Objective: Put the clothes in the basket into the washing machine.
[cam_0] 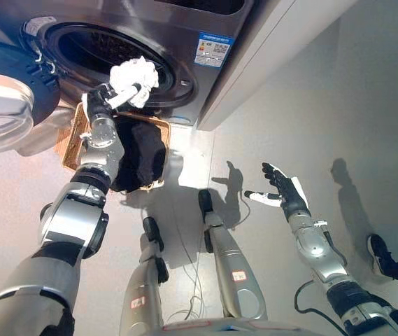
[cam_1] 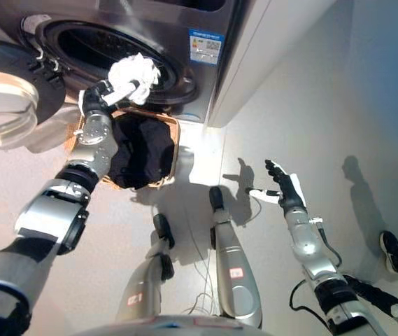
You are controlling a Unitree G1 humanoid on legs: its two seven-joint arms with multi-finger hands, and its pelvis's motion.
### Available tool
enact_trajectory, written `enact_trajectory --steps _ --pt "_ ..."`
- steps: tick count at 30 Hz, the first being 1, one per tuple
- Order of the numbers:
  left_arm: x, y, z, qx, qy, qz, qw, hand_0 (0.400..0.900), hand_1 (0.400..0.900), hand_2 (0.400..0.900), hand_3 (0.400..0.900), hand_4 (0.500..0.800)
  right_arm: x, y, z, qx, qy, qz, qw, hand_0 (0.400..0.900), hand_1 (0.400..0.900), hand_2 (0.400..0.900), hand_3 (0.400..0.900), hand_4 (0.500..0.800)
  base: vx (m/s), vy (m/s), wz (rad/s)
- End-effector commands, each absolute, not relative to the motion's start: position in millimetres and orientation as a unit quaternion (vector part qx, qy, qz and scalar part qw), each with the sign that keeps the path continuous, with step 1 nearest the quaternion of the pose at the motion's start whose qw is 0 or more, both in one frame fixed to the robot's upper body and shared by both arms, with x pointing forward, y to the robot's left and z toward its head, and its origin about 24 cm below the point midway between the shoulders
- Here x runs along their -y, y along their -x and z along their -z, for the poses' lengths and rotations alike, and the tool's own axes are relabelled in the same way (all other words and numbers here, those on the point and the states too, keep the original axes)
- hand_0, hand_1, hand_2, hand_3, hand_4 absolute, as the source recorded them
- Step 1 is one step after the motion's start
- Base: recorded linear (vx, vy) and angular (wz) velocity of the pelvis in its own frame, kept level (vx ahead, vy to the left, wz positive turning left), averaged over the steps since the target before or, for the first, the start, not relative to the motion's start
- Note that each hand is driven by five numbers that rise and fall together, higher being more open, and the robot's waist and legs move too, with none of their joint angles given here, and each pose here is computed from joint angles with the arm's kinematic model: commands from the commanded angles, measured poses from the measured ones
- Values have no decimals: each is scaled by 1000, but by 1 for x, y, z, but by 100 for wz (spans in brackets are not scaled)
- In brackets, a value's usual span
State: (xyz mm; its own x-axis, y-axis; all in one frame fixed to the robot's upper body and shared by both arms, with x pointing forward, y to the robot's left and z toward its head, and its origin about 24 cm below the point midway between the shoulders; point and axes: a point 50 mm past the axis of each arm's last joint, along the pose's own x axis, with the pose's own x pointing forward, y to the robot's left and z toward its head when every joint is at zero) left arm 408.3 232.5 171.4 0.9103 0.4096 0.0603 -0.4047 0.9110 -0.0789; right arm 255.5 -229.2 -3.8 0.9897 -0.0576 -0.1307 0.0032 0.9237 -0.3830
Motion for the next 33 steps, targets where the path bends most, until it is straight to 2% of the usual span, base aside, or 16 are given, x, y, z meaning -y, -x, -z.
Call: enact_trajectory --steps 1,3,6,10,13,14,15,33 --pt "-262 -405 -216 118 31 -257 959 400 400 400 400 500 263 -222 9 -90 223 42 970 900 900 900 900 800 90 -87 -13" --pt "-265 -405 -229 132 27 -258 957 400 400 400 400 500 267 -218 9 -95 227 42 968 900 900 900 900 800 82 -88 -9" --pt "-254 -408 -242 155 42 -232 959 400 400 400 400 500 277 -208 10 -108 232 55 965 900 900 900 900 800 48 -74 5" --pt "-234 -414 -243 151 33 -208 966 400 400 400 400 500 281 -199 13 -118 238 58 962 900 900 900 900 800 14 -23 7" --pt "-232 -416 -242 138 11 -209 968 404 404 404 404 502 281 -200 8 -108 236 57 964 900 900 900 900 800 -22 -12 -6" --pt "-232 -417 -242 135 18 -209 968 508 508 508 508 565 281 -200 8 -107 234 57 965 900 900 900 900 800 -33 -14 -4" --pt "-232 -417 -240 130 18 -207 969 900 900 900 900 800 280 -200 8 -106 233 54 965 900 900 900 900 800 0 0 0" --pt "-230 -418 -229 105 21 -217 970 900 900 900 900 800 280 -195 2 -95 244 49 964 900 900 900 900 800 -11 -2 -1"
